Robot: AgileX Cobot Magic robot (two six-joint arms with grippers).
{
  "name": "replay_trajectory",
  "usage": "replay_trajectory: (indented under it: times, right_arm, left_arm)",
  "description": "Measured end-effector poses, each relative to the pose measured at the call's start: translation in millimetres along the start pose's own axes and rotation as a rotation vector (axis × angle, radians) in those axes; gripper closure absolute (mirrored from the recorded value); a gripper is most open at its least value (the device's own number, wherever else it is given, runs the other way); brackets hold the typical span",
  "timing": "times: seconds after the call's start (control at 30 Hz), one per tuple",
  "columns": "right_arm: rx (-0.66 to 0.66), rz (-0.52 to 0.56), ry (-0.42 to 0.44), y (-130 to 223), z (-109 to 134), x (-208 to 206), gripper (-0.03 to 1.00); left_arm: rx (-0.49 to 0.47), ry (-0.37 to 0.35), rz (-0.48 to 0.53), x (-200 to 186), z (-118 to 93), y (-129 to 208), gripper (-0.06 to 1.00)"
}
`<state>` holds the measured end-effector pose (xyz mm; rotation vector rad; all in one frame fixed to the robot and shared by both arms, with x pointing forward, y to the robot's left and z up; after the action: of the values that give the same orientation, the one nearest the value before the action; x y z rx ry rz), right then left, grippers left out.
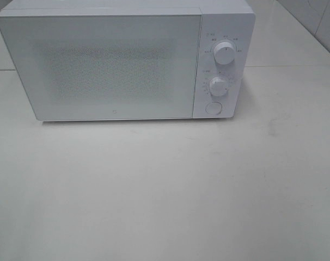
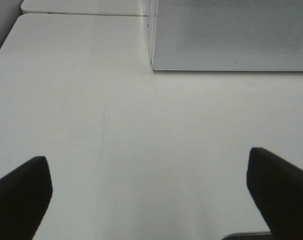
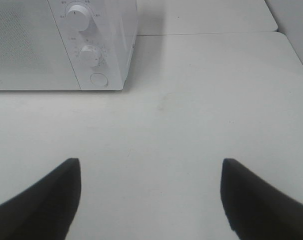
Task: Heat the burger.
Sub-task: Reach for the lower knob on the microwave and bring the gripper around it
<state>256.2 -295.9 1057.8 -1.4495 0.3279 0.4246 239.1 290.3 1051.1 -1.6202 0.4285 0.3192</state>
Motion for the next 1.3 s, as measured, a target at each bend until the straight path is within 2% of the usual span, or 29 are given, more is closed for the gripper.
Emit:
replay_trajectory:
  times: [0.33, 0.4, 0.7, 1.3]
  right_arm:
    - [0.002, -0.004, 0.002, -24, 2, 32, 0.21]
    - [0.004, 0.027, 0.006, -27, 2, 51, 0.21]
    - [0.006, 0.064, 0.012, -38, 2, 88, 0.21]
    - [0.007, 0.022, 0.013, -55, 2, 162, 0.21]
  left_arm:
    - [0.0, 0.0, 0.0, 0, 0, 0, -0.03]
    - [0.0, 0.0, 0.0, 0, 0, 0, -0.03]
    - [0.0, 0.0, 0.0, 0, 0, 0, -0.03]
    - [0.0, 0.0, 0.0, 0, 0, 0, -0.03]
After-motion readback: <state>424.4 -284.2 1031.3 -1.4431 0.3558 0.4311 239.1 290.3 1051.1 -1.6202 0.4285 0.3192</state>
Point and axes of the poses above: a point on each arm's last joint axis where the gripper is mounted, x pointing out along that axis toward the gripper, z along the wrist's bending axis when the last joint is at zero, y = z × x, the point moved 1 cm from there along x, pointing out along that axis toward the gripper, and after that the axes turned 2 degrees about -x, right-handed, at the moved point
